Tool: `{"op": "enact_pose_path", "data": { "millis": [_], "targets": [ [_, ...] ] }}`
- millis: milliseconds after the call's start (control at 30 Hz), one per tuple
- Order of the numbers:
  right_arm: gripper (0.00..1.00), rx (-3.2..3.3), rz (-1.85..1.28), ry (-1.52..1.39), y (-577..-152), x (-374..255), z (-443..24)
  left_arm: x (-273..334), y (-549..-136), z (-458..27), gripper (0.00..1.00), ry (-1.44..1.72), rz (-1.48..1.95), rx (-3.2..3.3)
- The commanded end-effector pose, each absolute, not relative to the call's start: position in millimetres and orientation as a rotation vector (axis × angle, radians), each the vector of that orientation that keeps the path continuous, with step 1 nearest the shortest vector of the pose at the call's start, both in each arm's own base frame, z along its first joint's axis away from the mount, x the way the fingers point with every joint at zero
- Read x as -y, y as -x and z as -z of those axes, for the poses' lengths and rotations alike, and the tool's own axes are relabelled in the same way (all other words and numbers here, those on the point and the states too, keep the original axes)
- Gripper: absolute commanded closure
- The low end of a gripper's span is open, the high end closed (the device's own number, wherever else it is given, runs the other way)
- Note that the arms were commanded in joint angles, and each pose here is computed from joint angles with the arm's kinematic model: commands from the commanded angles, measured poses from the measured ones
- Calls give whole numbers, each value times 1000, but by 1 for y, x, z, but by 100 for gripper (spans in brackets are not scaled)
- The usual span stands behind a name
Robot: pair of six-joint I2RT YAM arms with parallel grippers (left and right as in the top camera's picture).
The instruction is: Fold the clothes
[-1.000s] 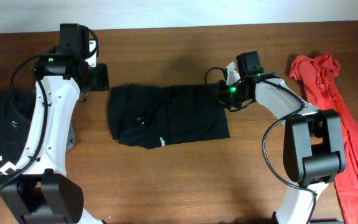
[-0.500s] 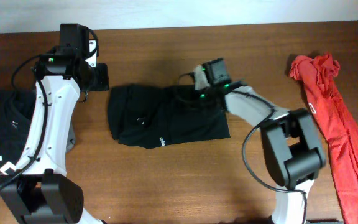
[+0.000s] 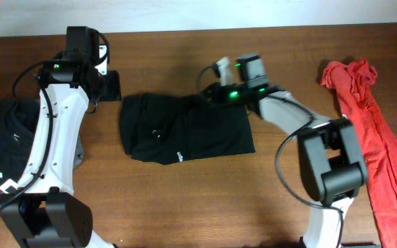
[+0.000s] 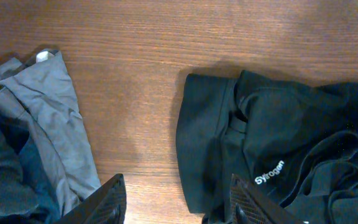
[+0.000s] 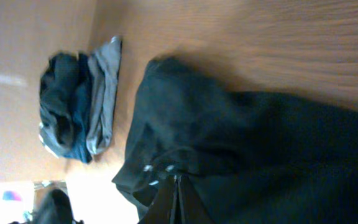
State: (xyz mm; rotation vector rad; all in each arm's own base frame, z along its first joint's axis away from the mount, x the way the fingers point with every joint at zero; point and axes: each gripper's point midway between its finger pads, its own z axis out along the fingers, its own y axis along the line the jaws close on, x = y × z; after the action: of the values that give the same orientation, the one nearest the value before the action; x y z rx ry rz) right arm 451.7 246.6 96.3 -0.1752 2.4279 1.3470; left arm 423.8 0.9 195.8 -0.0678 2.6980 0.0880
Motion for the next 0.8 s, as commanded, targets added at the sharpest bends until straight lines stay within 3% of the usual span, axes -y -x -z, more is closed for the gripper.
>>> {"op": "enact_pose_path", "data": {
  "millis": [0, 233, 433, 600, 767],
  "targets": [
    [96, -2413, -1398, 107, -461, -215, -104, -4, -423, -214, 46, 56, -98, -2651],
    [96, -2761, -1074, -240, -434, -166, -43, -4, -423, -214, 46, 57, -98, -2651],
    [96, -2878, -888, -135, -407, -198, -21, -4, -423, -214, 46, 57, -98, -2651],
    [96, -2738, -971, 126, -408, -266, -37, -4, -423, -214, 46, 56, -98, -2652],
    [96, -2408, -1198, 343, -427, -327, -89, -4, -422, -214, 46, 56, -99, -2653]
  ]
}}
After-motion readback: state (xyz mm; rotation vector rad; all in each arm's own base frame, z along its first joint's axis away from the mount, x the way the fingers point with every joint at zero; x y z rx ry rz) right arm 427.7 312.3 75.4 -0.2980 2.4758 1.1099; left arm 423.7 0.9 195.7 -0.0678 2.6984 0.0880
